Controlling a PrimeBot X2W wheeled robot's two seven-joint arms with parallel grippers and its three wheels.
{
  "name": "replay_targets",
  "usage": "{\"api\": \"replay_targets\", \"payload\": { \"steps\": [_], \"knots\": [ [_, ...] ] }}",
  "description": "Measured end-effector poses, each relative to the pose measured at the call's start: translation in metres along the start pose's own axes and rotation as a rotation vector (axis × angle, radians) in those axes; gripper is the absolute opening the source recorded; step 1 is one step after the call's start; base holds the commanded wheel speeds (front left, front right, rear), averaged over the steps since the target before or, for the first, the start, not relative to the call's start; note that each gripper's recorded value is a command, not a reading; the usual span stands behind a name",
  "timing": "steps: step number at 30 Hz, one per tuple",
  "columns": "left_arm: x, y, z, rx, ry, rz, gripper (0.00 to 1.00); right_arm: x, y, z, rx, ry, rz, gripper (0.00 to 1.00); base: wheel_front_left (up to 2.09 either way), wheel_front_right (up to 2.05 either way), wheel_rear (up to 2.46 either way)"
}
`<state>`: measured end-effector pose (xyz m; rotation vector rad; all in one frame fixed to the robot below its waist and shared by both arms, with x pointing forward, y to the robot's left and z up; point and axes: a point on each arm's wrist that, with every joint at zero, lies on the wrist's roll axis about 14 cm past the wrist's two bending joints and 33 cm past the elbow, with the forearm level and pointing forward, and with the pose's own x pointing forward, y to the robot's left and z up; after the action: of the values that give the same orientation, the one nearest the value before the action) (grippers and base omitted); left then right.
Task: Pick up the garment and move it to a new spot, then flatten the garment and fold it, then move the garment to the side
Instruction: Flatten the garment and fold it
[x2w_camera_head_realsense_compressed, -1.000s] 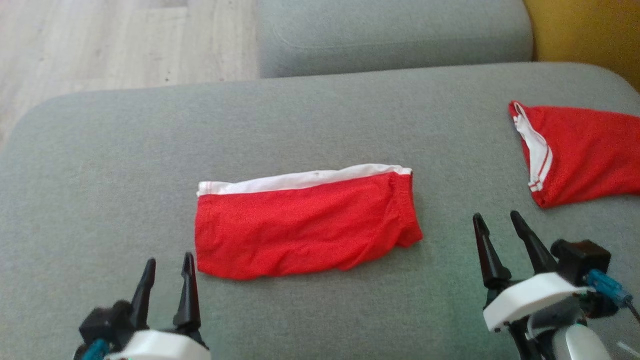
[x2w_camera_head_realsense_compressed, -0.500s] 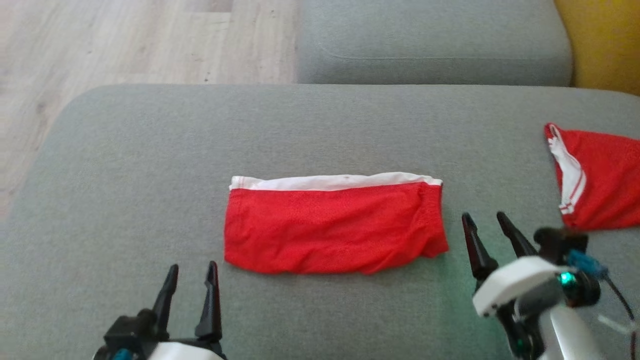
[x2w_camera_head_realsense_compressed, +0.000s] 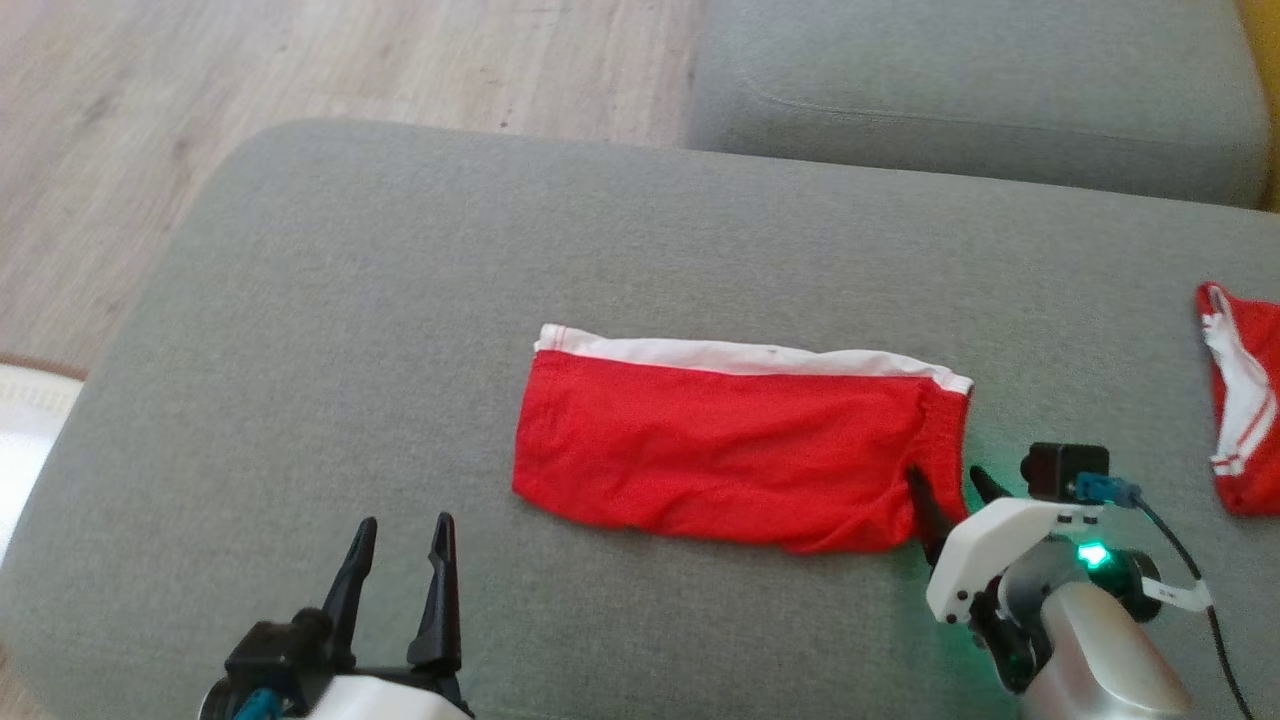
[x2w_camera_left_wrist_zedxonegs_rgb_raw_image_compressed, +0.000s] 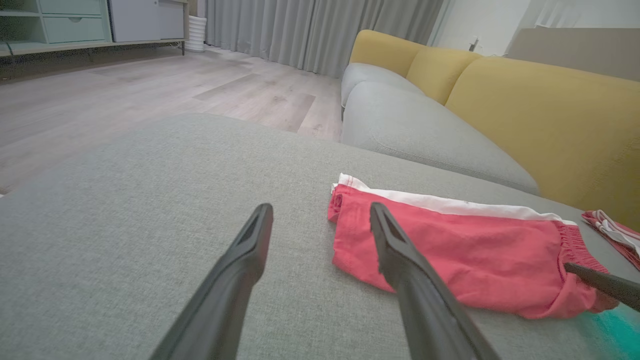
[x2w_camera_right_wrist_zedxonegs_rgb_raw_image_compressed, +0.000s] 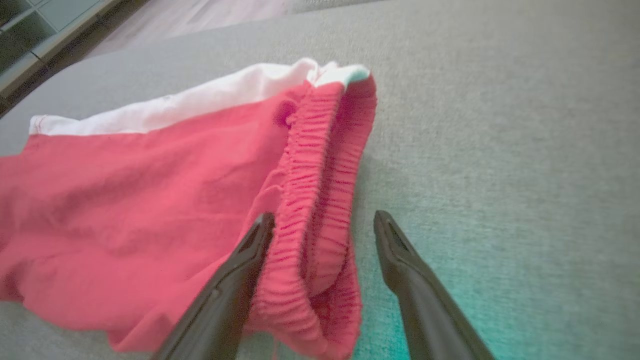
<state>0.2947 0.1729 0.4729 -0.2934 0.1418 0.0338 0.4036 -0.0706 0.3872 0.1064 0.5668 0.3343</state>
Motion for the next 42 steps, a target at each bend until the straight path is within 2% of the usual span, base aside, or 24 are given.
{"api": "replay_targets", "payload": {
  "steps": [5,6,7,9,10,11,19,27,31,35,42],
  "knots": [
    [-0.003,0.008,-0.001,-0.004,0.004,0.031,1.0,0.012,0.004,-0.016,0.003,0.073,0.009,1.0,0.0,0.0,0.0],
    [-0.003,0.009,-0.002,-0.004,0.006,0.035,1.0,0.014,0.005,-0.015,0.013,0.074,0.012,0.91,0.0,0.0,0.0],
    [-0.003,0.01,-0.002,-0.005,0.006,0.037,1.0,0.016,0.007,-0.014,0.026,0.075,0.017,0.54,0.0,0.0,0.0],
    [-0.002,0.01,-0.001,-0.005,0.006,0.04,1.0,0.02,0.01,-0.011,0.053,0.074,0.026,0.29,0.0,0.0,0.0],
    [-0.001,0.011,-0.001,-0.004,0.005,0.043,1.0,0.02,0.011,-0.011,0.052,0.074,0.028,0.11,0.0,0.0,0.0],
    [0.0,0.011,0.0,-0.004,0.003,0.043,1.0,0.021,0.011,-0.01,0.048,0.075,0.029,0.0,0.0,0.0,0.0],
    [0.011,-0.001,0.003,0.004,0.0,0.004,1.0,0.019,-0.007,0.001,0.091,0.043,-0.014,0.0,0.0,0.0,0.0],
    [0.022,-0.02,-0.002,0.005,0.019,-0.057,1.0,0.0,-0.076,0.017,0.097,0.048,-0.15,0.0,0.0,0.0,0.0],
    [0.027,-0.026,-0.004,0.003,0.025,-0.074,1.0,-0.006,-0.093,0.033,0.102,0.018,-0.18,0.0,0.0,0.0,0.0],
    [0.031,-0.028,0.0,0.004,0.015,-0.082,1.0,-0.006,-0.082,0.042,0.111,-0.001,-0.149,0.0,0.0,0.0,0.0],
    [0.03,-0.026,0.001,0.0,0.01,-0.076,1.0,0.005,-0.009,0.068,0.097,-0.046,0.035,0.0,0.0,0.0,0.0]
  ]
}}
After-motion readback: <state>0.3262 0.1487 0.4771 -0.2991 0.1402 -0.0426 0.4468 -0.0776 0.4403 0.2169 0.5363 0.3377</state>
